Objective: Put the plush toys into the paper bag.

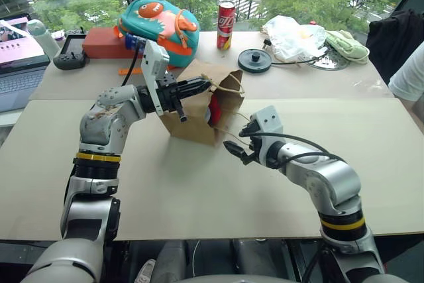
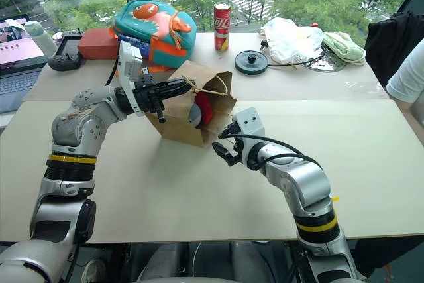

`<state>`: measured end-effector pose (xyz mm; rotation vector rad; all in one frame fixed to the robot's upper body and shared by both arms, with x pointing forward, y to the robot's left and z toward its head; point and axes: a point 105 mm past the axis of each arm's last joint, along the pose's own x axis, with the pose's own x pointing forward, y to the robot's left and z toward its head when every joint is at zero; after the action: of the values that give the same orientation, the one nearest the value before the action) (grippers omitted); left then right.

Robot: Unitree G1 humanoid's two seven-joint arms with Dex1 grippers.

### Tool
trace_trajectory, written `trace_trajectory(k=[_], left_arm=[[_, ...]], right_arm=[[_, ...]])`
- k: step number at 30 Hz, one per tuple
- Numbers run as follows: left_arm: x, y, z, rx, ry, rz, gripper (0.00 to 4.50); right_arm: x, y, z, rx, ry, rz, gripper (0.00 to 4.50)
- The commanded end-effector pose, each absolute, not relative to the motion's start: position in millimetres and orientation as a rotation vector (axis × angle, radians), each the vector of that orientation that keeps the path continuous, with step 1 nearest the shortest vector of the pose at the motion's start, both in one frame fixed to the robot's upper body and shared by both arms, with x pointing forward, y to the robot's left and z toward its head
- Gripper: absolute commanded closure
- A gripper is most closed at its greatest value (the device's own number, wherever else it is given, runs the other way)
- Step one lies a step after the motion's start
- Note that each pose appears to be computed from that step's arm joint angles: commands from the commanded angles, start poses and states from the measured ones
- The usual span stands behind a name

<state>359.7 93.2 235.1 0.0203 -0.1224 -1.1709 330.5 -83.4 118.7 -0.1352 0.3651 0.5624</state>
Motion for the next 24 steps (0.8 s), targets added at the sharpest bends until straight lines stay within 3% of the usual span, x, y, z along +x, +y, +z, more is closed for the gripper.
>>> trace_trajectory(k=[1,5,6,10,19,24], left_arm=[[355.2,93.4,252.6,0.061,-0.191,-1.178,4.5],[355.1,94.1,252.5,0.064,-0.192,-1.175,4.5],[355.0,94.3,252.8,0.064,-0.192,-1.175,4.5],[354.8,95.0,253.1,0.064,-0.193,-1.171,4.5],[355.2,95.8,251.8,0.062,-0.193,-1.164,4.5],[356.2,95.4,251.9,0.059,-0.193,-1.164,4.5]], right_arm=[[346.8,-86.0,115.4,-0.207,0.33,0.529,0.02],[352.9,-84.6,104.6,-0.194,0.358,0.538,0.02],[353.7,-84.5,101.7,-0.19,0.368,0.534,0.26],[352.9,-82.4,93.9,-0.191,0.389,0.54,1.39],[345.6,-76.8,98.9,-0.18,0.376,0.559,4.46],[340.4,-74.0,109.7,-0.146,0.344,0.585,4.46]])
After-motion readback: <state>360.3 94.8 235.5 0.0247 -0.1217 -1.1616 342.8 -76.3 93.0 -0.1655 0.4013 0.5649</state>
